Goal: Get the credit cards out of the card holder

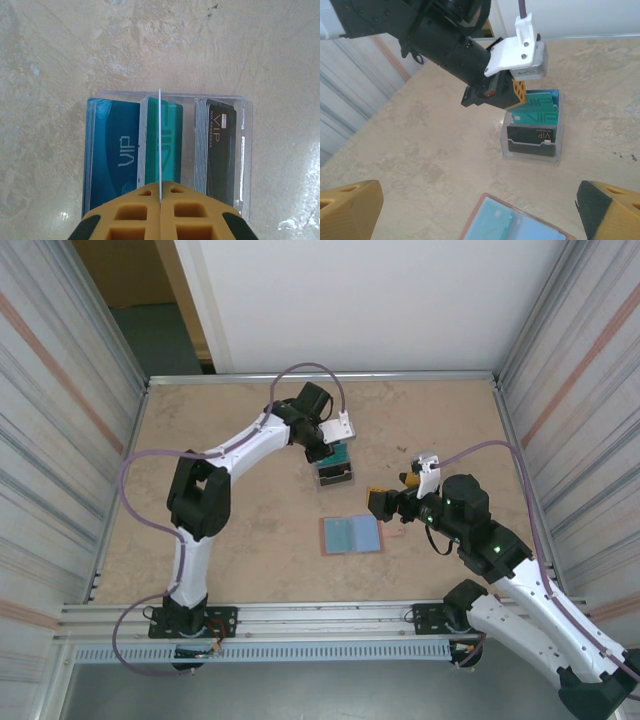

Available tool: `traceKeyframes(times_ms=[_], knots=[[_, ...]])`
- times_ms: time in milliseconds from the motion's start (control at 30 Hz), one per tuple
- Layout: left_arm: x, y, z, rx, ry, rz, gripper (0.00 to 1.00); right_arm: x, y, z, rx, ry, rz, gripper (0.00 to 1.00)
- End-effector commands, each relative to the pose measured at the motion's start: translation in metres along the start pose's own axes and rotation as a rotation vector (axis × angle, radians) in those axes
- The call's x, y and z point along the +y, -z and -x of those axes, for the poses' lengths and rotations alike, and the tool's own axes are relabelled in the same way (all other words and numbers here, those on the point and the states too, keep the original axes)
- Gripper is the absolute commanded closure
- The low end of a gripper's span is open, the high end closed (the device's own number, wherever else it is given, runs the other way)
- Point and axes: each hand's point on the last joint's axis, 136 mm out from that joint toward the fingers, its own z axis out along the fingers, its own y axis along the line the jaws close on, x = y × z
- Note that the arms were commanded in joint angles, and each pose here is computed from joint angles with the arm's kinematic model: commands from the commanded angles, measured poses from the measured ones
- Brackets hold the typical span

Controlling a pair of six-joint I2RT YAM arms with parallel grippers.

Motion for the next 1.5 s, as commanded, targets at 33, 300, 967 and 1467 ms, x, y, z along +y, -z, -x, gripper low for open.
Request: traceKeyframes(times_ms=[33,300,967,1467], knots=[[0.002,-0.008,0.002,-0.011,-0.023,-0.018,1.0,-0.001,0.001,-0.004,0.007,-0.002,-0.005,0.01],[0.006,-0.016,0.001,-0.002,-0.019,-0.013,1.0,0.0,0.0,-0.006,0.016,0.0,0.004,0.01],[0.022,0.028,0.026,-0.093,0.014,0.097,0.82,-0.002,-0.009,-0.012,0.045,0.005,-0.004,0.01],[0.009,0.17,-0.005,-0.384,0.399,0.448,0.28,-0.02,-0.044,-0.058,0.238,-0.066,-0.279,0.14]])
